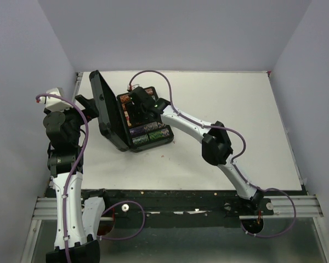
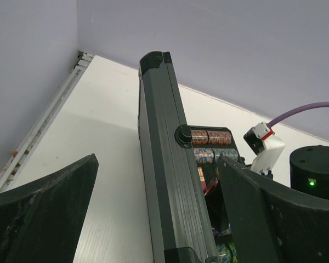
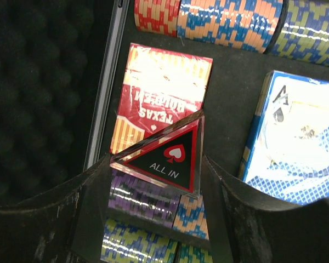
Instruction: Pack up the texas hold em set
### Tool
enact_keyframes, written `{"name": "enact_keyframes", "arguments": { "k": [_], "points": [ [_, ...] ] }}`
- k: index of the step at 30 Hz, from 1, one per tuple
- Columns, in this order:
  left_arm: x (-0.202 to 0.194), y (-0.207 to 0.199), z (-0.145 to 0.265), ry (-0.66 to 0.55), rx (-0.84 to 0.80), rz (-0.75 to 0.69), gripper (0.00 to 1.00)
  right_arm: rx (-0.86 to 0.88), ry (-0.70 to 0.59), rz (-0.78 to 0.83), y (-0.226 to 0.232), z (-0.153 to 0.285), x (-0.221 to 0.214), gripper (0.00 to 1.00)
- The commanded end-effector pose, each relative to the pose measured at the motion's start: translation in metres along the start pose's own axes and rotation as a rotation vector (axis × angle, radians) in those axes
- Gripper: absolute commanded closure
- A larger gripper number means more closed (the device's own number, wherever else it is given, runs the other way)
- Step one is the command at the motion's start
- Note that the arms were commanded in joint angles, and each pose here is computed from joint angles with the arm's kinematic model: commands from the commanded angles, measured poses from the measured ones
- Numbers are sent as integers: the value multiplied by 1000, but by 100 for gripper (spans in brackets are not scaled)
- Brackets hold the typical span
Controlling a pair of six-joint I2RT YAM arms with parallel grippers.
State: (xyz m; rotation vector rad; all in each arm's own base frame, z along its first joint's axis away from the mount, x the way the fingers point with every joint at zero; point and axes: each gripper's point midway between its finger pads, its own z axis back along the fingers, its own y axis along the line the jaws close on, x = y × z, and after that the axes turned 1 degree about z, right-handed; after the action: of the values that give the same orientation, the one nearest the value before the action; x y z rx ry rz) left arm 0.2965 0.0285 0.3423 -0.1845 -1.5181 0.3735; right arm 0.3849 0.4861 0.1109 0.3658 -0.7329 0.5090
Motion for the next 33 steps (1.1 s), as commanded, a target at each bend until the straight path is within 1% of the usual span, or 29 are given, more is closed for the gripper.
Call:
{"name": "enact_keyframes", "arguments": {
  "k": [1, 11, 24, 33],
  "points": [
    [3, -2, 1, -15, -15, -14, 1, -15, -52, 40, 1, -13, 12, 56],
    [3, -2, 0, -15, -16, -14, 1, 37, -82, 26, 11, -25, 18, 56],
    [3, -2, 1, -15, -15, -15, 1, 49, -58, 11, 14, -46, 4, 54],
    [3, -2, 0, -16, -13, -15, 1, 45, -45, 11, 12, -51, -2, 48]
  ]
}}
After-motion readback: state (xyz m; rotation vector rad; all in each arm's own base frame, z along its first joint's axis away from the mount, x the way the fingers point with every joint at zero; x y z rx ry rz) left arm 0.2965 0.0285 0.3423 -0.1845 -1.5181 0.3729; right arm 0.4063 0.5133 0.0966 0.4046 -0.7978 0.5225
